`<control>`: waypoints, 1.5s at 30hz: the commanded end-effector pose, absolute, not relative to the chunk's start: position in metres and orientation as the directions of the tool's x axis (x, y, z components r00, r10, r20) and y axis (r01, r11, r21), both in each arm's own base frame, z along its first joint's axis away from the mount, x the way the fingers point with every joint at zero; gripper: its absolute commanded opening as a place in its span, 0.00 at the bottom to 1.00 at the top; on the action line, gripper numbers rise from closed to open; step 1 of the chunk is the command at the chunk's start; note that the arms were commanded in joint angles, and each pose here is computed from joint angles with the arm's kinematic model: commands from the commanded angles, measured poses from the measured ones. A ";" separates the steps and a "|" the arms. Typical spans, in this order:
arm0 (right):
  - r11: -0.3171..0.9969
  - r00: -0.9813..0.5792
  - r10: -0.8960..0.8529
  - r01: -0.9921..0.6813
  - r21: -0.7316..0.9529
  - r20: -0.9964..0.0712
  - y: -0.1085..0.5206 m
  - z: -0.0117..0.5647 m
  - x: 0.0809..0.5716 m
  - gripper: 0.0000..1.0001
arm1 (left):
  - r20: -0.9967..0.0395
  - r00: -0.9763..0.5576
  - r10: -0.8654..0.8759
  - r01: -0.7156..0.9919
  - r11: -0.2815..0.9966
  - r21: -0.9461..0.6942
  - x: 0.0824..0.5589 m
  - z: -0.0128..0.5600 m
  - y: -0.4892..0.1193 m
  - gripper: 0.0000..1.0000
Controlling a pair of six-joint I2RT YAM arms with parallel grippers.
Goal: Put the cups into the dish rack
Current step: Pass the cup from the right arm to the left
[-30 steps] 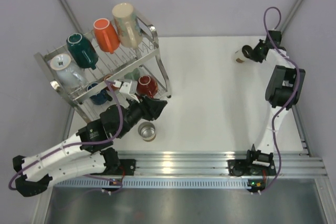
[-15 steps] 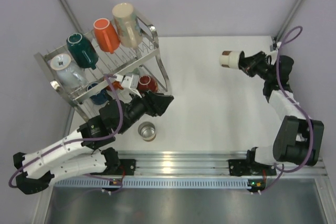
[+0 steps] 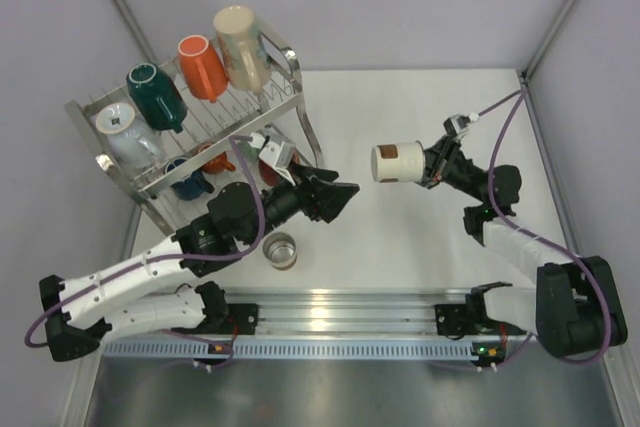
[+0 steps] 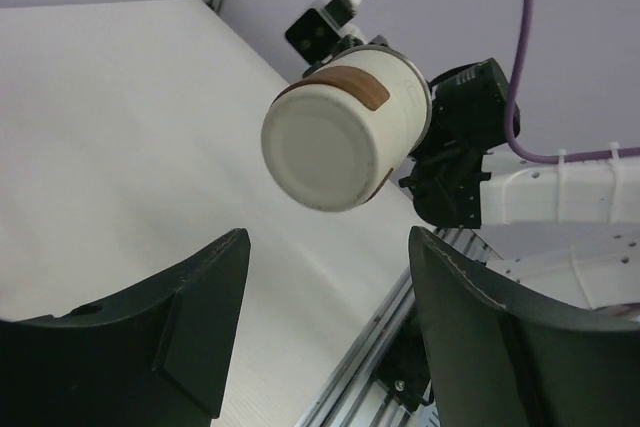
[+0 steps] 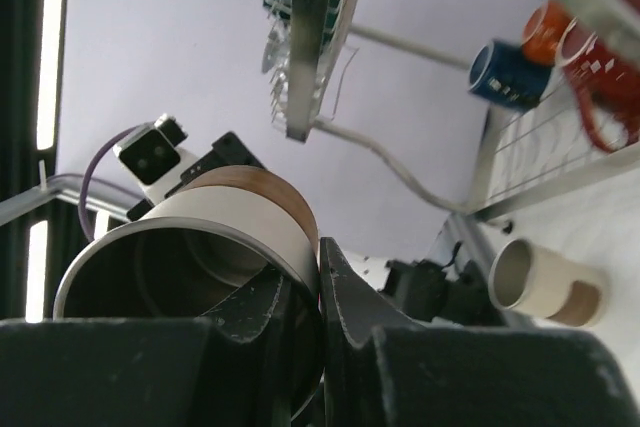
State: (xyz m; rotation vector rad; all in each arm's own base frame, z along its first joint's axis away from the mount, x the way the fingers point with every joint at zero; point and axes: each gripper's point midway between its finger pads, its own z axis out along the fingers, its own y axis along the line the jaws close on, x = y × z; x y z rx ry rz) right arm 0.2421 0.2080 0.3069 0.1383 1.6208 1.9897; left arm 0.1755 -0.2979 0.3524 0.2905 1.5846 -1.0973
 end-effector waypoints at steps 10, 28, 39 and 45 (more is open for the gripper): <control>-0.358 -0.826 0.407 -0.537 0.764 -0.389 0.224 0.367 0.167 0.00 | -0.888 -0.255 -0.382 0.812 0.414 -0.411 0.167 0.389 -0.326 0.77; -0.424 -0.856 0.337 -0.509 0.749 -0.391 0.243 0.370 0.139 0.00 | -0.870 -0.245 -0.429 0.884 0.269 -0.381 0.148 0.400 -0.339 0.74; -0.364 -0.862 0.348 -0.487 0.794 -0.369 0.251 0.347 0.152 0.40 | -0.851 -0.303 -0.428 0.815 0.346 -0.465 0.159 0.377 -0.328 0.00; -0.259 -0.854 0.378 -0.468 0.845 -0.357 0.252 0.322 0.170 0.82 | -0.864 -0.316 -0.392 0.738 0.470 -0.483 0.170 0.350 -0.306 0.00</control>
